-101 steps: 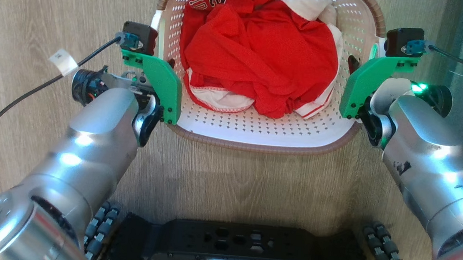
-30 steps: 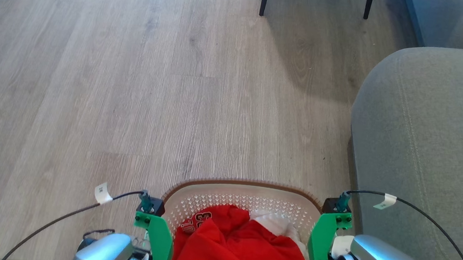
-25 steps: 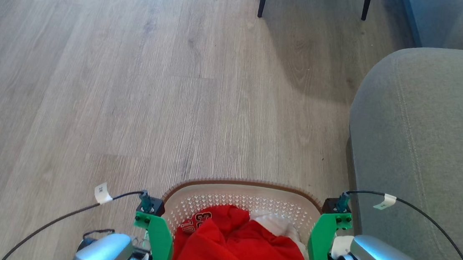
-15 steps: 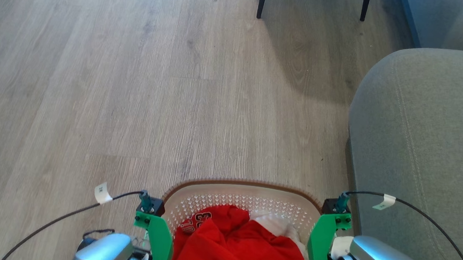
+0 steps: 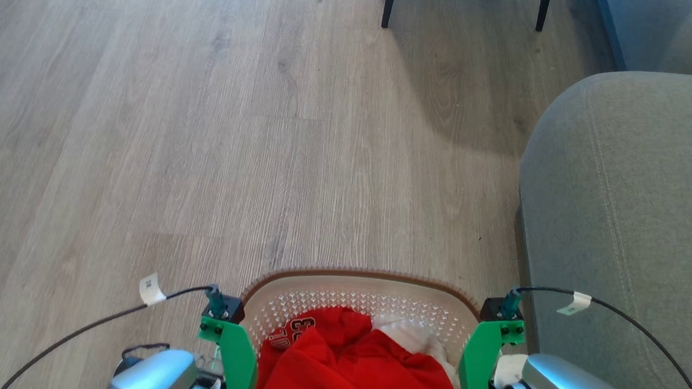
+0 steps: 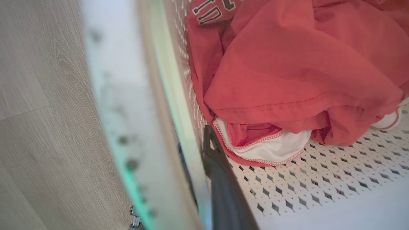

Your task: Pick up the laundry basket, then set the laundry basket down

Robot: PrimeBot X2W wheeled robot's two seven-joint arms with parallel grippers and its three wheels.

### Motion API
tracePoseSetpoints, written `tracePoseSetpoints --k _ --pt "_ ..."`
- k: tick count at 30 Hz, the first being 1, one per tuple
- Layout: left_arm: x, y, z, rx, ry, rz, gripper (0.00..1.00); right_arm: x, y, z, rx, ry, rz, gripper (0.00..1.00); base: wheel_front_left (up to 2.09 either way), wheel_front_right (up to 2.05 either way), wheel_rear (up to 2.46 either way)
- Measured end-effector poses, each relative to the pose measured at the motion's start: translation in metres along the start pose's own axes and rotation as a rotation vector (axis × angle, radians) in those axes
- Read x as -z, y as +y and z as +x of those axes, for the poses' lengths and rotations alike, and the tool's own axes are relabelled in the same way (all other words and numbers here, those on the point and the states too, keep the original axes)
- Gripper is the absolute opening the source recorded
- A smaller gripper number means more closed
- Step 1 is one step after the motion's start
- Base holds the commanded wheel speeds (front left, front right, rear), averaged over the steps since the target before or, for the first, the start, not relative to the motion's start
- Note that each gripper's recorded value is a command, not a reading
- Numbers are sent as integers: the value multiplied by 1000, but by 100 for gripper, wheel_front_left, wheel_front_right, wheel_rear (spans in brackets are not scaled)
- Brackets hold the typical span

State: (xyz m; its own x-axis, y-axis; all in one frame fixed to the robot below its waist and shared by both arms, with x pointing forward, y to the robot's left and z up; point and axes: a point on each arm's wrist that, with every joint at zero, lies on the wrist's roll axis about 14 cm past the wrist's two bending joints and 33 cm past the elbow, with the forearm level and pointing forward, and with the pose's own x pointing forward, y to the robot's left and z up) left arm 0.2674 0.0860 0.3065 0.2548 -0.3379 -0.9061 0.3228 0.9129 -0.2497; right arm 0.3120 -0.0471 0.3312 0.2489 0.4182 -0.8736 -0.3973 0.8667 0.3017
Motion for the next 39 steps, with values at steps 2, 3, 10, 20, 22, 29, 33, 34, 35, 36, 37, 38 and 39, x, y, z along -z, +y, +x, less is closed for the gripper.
tracePoseSetpoints --k 2,3,10,20,22,29,33,34,35,36,37,38,39 --pt "0 0 0 0 0 0 0 0 0 0 0 0 0 0 0 0 0" --pt "0 0 0 0 0 0 0 0 0 0 0 -1 0 0 0 0 0" --pt "1 0 0 -1 5 -1 0 0 0 0 -1 0 0 0 0 0 0" --pt "1 0 -1 -1 7 -1 0 0 1 0 -2 -2 1 0 0 0 0" --pt "2 0 -1 -1 11 -1 0 0 1 0 -3 -1 2 0 0 0 0" --pt "1 0 -1 0 10 3 0 0 1 -1 -1 -3 4 0 0 0 0" --pt "1 0 -1 0 9 4 0 0 1 -1 -1 -5 4 0 0 0 0" --pt "1 0 -2 0 8 4 0 0 1 -1 -1 -5 3 0 0 0 0" --pt "1 0 -2 0 8 3 0 0 1 -2 -1 -5 3 0 0 0 0" --pt "1 0 -2 0 8 2 0 -1 1 -2 -1 -5 2 0 0 0 0" --pt "1 -1 -2 2 7 -3 0 -1 1 -2 -1 -6 2 0 0 0 0" --pt "1 -1 -2 2 7 -5 0 -1 1 -2 -1 -6 2 0 0 0 0" --pt "1 -1 -2 2 8 -5 0 -1 1 -2 -1 -6 2 0 0 0 0"
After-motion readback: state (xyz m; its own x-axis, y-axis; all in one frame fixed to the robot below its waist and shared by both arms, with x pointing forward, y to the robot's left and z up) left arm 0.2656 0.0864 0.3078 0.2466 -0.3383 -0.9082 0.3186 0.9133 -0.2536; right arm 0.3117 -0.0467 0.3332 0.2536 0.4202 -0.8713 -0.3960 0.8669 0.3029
